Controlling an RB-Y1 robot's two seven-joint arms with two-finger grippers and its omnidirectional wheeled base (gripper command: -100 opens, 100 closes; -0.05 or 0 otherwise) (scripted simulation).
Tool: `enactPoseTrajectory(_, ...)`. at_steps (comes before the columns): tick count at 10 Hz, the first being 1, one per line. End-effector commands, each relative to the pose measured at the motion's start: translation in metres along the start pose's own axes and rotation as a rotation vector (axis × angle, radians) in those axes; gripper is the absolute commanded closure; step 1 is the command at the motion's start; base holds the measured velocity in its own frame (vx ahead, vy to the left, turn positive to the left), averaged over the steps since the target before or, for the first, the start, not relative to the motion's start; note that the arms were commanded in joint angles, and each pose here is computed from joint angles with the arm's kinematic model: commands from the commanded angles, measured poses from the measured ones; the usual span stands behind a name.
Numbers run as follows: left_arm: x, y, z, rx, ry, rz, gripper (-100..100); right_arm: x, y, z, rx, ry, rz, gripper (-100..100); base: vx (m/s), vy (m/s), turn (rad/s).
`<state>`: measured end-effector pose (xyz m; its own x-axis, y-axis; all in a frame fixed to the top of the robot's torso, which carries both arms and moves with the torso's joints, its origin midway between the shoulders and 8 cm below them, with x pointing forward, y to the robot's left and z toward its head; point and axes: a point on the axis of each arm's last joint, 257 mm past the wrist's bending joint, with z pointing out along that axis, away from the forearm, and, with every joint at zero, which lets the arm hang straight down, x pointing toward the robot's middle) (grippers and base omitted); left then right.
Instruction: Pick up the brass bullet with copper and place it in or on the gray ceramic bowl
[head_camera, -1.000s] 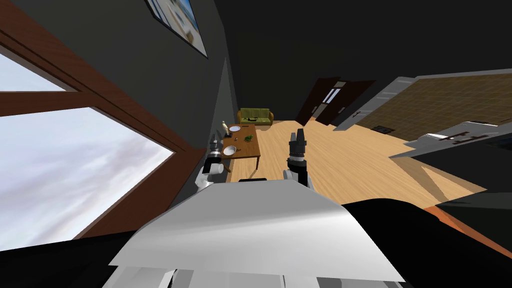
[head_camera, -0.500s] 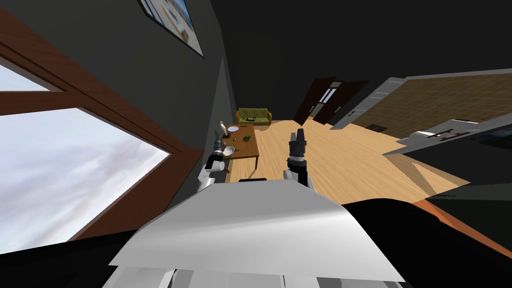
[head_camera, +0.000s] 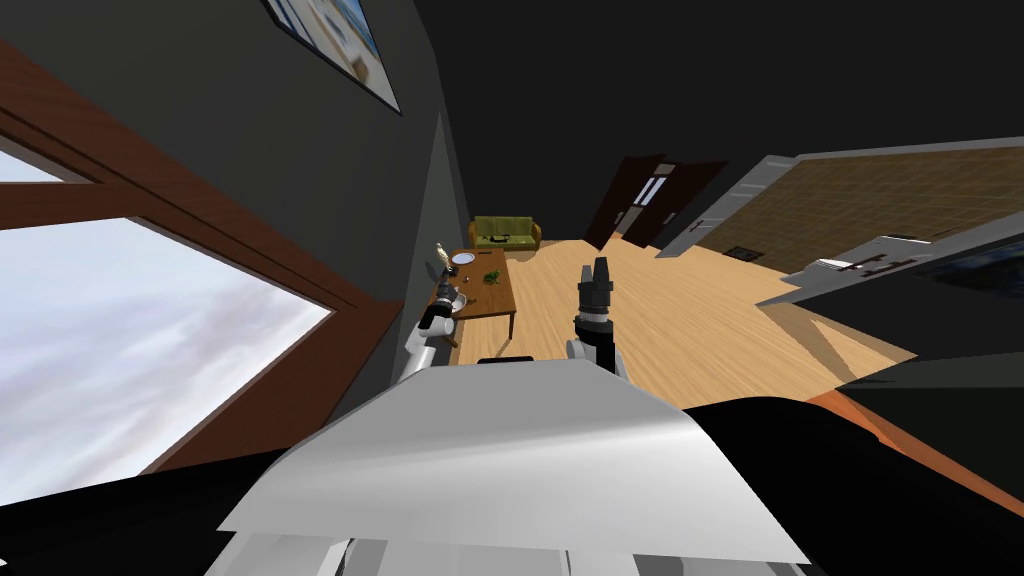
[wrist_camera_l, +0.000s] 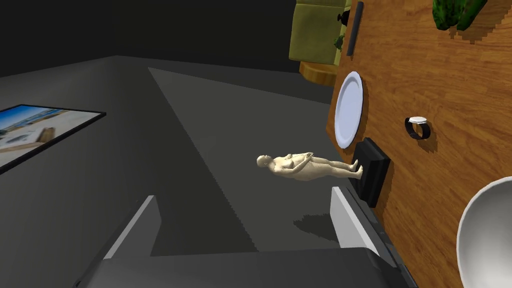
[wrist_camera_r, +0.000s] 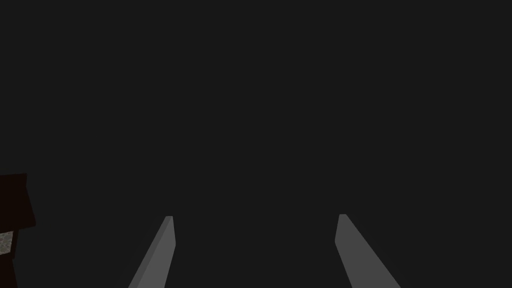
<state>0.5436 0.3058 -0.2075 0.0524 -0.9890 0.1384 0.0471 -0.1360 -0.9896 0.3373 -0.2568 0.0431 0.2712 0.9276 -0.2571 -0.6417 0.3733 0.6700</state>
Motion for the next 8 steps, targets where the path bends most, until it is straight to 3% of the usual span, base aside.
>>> enactPoseTrajectory(1,-0.005,0.012,0.000,-0.027,-0.007,0.000,-100,0.000,0.000,0.000,0.000,0.000,0.000,0,0.000,0.000,0.000)
enactPoseTrajectory(2,-0.003,0.025,0.010,-0.076,-0.005,-0.006,-100,0.000,0.000,0.000,0.000,0.000,0.000,0,0.009,-0.009,-0.045)
enactPoseTrajectory(3,-0.006,0.034,0.009,-0.094,-0.011,-0.006,-100,0.000,0.000,0.000,0.000,0.000,0.000,0,0.012,-0.007,-0.034)
enactPoseTrajectory(4,-0.002,0.041,0.019,-0.132,-0.006,-0.010,-100,0.000,0.000,0.000,0.000,0.000,0.000,0,0.019,-0.008,-0.042)
enactPoseTrajectory(5,-0.006,0.053,0.016,-0.158,-0.014,-0.010,-100,0.000,0.000,0.000,0.000,0.000,0.000,0,0.017,-0.007,-0.023)
enactPoseTrajectory(6,-0.001,0.059,0.025,-0.192,-0.009,-0.014,-100,0.000,0.000,0.000,0.000,0.000,0.000,0,0.023,-0.008,-0.042)
enactPoseTrajectory(8,-0.007,0.077,0.021,-0.230,-0.021,-0.014,-100,0.000,0.000,0.000,0.000,0.000,0.000,0,0.015,-0.002,-0.011)
